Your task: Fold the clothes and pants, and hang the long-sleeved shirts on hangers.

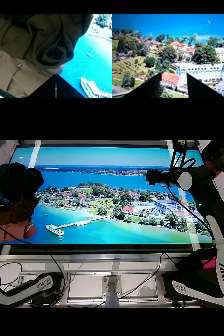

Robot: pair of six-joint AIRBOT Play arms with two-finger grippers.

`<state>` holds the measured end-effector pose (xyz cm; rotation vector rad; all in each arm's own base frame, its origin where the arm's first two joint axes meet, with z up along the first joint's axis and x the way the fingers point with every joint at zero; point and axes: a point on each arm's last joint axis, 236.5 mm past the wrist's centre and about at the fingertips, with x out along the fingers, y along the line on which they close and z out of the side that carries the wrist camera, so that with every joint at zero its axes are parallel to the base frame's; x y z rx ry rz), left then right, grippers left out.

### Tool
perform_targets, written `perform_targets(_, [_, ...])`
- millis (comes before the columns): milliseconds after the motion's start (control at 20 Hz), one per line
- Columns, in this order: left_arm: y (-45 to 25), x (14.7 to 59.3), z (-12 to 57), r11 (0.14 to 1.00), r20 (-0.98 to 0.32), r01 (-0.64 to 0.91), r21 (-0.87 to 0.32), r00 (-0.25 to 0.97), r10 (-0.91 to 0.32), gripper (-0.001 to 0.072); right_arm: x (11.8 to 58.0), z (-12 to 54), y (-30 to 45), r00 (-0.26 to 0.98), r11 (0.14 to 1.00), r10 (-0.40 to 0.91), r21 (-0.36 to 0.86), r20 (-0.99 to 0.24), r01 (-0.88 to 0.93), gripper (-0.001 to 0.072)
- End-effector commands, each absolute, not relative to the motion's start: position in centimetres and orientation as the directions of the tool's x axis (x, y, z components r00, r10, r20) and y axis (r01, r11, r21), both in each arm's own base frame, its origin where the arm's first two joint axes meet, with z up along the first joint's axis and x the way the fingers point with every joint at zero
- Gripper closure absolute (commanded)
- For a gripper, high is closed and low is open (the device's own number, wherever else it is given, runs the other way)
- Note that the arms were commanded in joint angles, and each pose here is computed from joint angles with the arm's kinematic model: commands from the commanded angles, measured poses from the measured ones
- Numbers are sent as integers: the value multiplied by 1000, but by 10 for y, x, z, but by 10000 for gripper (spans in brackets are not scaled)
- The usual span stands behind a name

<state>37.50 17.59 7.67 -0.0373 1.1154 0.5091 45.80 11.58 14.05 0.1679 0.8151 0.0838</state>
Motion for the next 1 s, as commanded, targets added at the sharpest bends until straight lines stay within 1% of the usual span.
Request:
perform_targets(0, [176, 375, 76, 885, -864, -409, 222, 338, 373, 682, 458, 141, 116, 684, 983, 140, 182, -716, -10, 333])
perform_targets(250, [177, 375, 76, 885, -864, -409, 223, 337, 374, 682, 458, 141, 116, 684, 983, 140, 182, -716, -10, 333])
perform_targets(350, [181, 373, 78, 880, -859, -408, 243, 331, 391, 681, 458, 141, 116, 684, 983, 140, 182, -716, -10, 333])
perform_targets(500, [183, 376, 78, 899, -853, -328, 290, 337, 398, 668, 458, 141, 116, 684, 983, 140, 182, -716, -10, 333])
perform_targets(550, [183, 377, 76, 908, -854, -277, 313, 335, 397, 487, 458, 141, 116, 684, 983, 140, 182, -716, -10, 333])
perform_targets(600, [183, 377, 73, 913, -858, -247, 326, 328, 395, 228, 458, 141, 116, 684, 983, 140, 182, -716, -10, 333])
perform_targets(650, [183, 377, 71, 913, -860, -246, 326, 324, 394, 141, 458, 141, 116, 684, 983, 140, 182, -716, -10, 333])
perform_targets(950, [197, 374, 52, 906, -874, -254, 338, 271, 402, 141, 458, 141, 117, 683, 982, 145, 189, -716, -11, 333])
